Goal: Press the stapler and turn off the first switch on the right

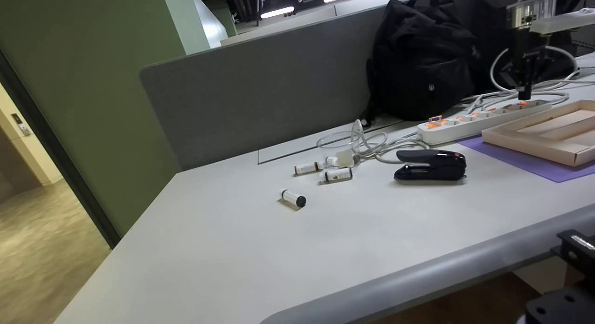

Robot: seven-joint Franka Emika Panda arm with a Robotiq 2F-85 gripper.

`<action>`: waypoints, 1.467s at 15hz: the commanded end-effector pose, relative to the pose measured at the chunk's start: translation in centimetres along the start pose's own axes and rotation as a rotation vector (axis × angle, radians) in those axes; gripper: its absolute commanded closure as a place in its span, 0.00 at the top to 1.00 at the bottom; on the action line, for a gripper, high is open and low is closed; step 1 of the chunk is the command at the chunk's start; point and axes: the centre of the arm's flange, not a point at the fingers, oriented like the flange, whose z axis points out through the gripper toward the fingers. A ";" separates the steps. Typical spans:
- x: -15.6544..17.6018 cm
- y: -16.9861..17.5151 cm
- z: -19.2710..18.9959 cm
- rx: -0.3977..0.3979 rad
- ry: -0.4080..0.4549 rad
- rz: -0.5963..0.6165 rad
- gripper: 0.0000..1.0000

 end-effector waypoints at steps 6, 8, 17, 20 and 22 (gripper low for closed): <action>0.8 0.5 0.0 0.024 0.042 0.013 0.00; 0.9 0.7 0.1 0.024 0.044 0.015 0.00; 1.1 0.9 1.0 0.015 0.040 0.012 0.00; 0.8 0.3 1.4 -0.002 0.035 -0.010 0.00; 0.6 -0.3 1.8 -0.021 0.029 -0.030 0.00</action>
